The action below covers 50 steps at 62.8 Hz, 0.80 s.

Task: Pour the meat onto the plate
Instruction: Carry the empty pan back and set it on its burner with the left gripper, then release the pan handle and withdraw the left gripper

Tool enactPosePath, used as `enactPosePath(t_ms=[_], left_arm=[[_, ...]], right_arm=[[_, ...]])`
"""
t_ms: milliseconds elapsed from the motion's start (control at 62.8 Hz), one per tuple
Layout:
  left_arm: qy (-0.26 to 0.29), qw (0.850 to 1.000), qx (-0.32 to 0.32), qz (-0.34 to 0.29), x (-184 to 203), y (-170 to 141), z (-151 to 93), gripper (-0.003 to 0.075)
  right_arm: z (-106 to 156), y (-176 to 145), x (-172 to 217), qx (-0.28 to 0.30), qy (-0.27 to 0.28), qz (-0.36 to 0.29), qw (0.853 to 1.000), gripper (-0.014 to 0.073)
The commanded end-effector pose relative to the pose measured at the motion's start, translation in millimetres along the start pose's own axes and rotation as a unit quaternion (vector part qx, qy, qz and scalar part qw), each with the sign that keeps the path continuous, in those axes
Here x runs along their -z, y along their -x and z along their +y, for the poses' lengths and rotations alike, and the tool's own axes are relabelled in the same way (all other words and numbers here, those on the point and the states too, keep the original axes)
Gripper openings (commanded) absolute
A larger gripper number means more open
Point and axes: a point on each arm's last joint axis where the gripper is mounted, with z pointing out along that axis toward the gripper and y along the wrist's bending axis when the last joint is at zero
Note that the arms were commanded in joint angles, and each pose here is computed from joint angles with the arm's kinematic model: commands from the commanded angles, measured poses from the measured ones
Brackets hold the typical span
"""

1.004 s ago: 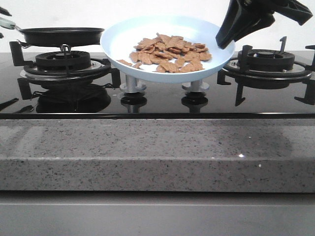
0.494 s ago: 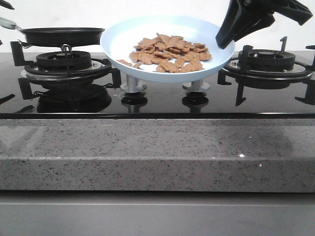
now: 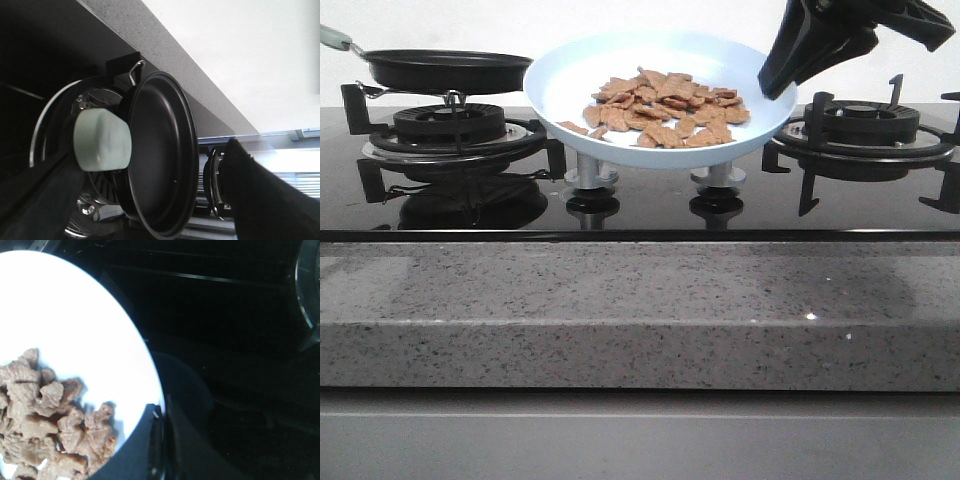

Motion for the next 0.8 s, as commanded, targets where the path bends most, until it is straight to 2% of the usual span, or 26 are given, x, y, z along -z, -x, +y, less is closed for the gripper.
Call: enactPosePath(t_ms=[0, 239, 510, 590, 701, 781], left_arm=[[-0.029, 0.999, -0.031, 0.001, 21.3, -7.9, -45.4, 0.0555], [0.049, 0.998, -0.036, 0.004, 23.6, -9.1, -34.4, 0.0555], [0.068, 0.997, -0.041, 0.018, 24.1, -11.5, -30.9, 0.0555], [0.074, 0.996, -0.052, 0.021, 27.0, -14.7, -37.3, 0.0555], [0.11, 0.989, -0.094, 0.029, 31.3, -24.6, -53.7, 0.0549], [0.128, 0.983, -0.126, 0.03, 32.6, -32.7, -69.0, 0.0517]], right_arm=[[8.8, 13.9, 22.3, -0.001, 0.014, -0.058, 0.998, -0.0059], [8.8, 13.9, 22.3, -0.001, 0.014, -0.058, 0.998, -0.0059], [8.8, 13.9, 22.3, -0.001, 0.014, -0.058, 0.998, -0.0059], [8.8, 13.9, 22.3, -0.001, 0.014, -0.058, 0.998, -0.0059], [8.8, 13.9, 22.3, -0.001, 0.014, -0.058, 0.998, -0.0059], [8.8, 13.9, 22.3, -0.001, 0.014, -0.058, 0.998, -0.0059]])
